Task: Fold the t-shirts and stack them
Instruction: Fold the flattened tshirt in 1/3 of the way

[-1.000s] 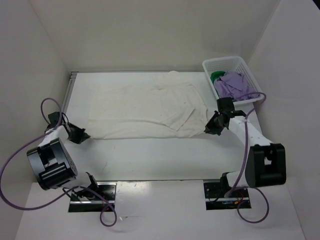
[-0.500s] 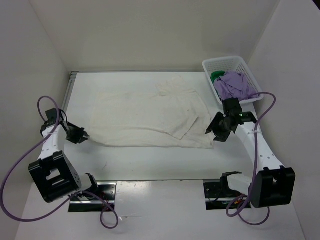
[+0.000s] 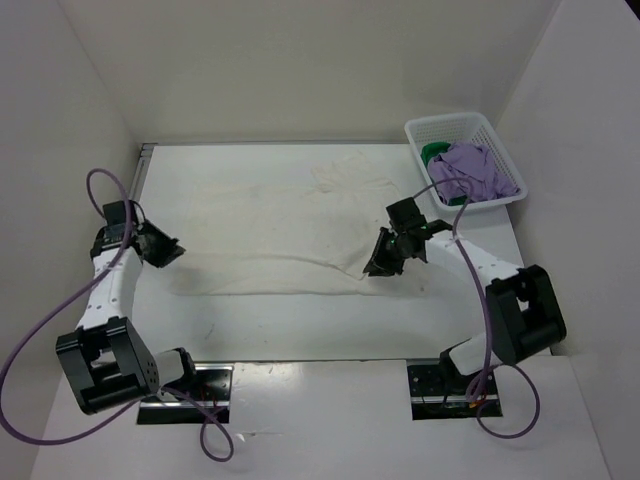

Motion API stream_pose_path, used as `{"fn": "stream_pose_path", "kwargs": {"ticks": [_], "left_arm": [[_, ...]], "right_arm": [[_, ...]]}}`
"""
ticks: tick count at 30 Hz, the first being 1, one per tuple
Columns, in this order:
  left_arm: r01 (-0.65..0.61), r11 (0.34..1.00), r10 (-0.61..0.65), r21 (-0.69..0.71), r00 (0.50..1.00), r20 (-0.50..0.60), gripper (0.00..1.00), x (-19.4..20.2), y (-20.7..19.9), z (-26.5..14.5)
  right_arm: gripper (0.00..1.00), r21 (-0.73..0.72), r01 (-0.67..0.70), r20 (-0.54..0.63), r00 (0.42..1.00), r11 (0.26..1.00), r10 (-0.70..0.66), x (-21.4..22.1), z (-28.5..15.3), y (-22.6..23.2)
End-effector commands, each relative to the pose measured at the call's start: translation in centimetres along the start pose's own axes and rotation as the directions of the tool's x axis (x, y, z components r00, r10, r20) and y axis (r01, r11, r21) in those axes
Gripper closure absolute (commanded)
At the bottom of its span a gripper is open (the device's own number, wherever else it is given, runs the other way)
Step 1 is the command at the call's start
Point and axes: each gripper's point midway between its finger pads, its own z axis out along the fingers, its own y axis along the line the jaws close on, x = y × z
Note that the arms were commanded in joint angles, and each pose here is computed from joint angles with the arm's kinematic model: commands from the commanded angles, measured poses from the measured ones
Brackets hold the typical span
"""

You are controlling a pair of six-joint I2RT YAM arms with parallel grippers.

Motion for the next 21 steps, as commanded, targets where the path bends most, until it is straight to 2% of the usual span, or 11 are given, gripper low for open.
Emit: {"fn": "stream_pose_path", "kwargs": {"ticks": [1, 2, 3, 5, 6, 9, 15, 21], "left_arm": [[-0.097, 0.97, 0.12, 0.221, 0.989, -0.091, 0.92, 4.8, -5.2, 0.7], [-0.131, 0.96, 0.156, 0.248, 0.984, -0.083, 0.93, 5.7, -6.5, 0.7], [-0.191, 0.938, 0.23, 0.289, 0.967, -0.11, 0.93, 8.4, -8.4, 0.5], [-0.207, 0.923, 0.261, 0.323, 0.956, -0.134, 0.93, 10.7, -10.3, 0.8], [-0.241, 0.9, 0.315, 0.363, 0.935, -0.162, 0.91, 13.1, -11.5, 0.6], [-0.27, 0.882, 0.381, 0.386, 0.891, -0.247, 0.9, 17.3, -12.3, 2.5], [-0.282, 0.904, 0.371, 0.321, 0.891, -0.26, 0.89, 17.8, -9.8, 4.6], [-0.242, 0.936, 0.304, 0.256, 0.922, -0.241, 0.85, 15.6, -6.4, 5.5]], "right_arm": [[0.68, -0.087, 0.038, 0.054, 0.998, 0.996, -0.033, -1.1, 2.4, 2.7], [0.65, -0.085, 0.037, 0.052, 0.998, 0.996, -0.033, -1.1, 2.7, 2.7], [0.63, -0.065, 0.033, 0.056, 0.998, 0.997, -0.03, -1.3, 3.4, 2.3], [0.6, -0.044, 0.021, 0.071, 0.997, 0.999, -0.017, -1.6, 3.9, 1.8], [0.6, -0.045, 0.011, 0.071, 0.997, 0.999, -0.008, -1.6, 3.9, 1.8], [0.59, -0.028, -0.002, 0.07, 0.998, 1.0, 0.003, -1.5, 4.8, 1.2], [0.6, 0.009, 0.007, 0.04, 0.999, 1.0, -0.007, 0.0, 5.6, 0.7], [0.62, 0.027, 0.01, 0.011, 1.0, 1.0, -0.01, 0.9, 6.7, 0.5]]}}
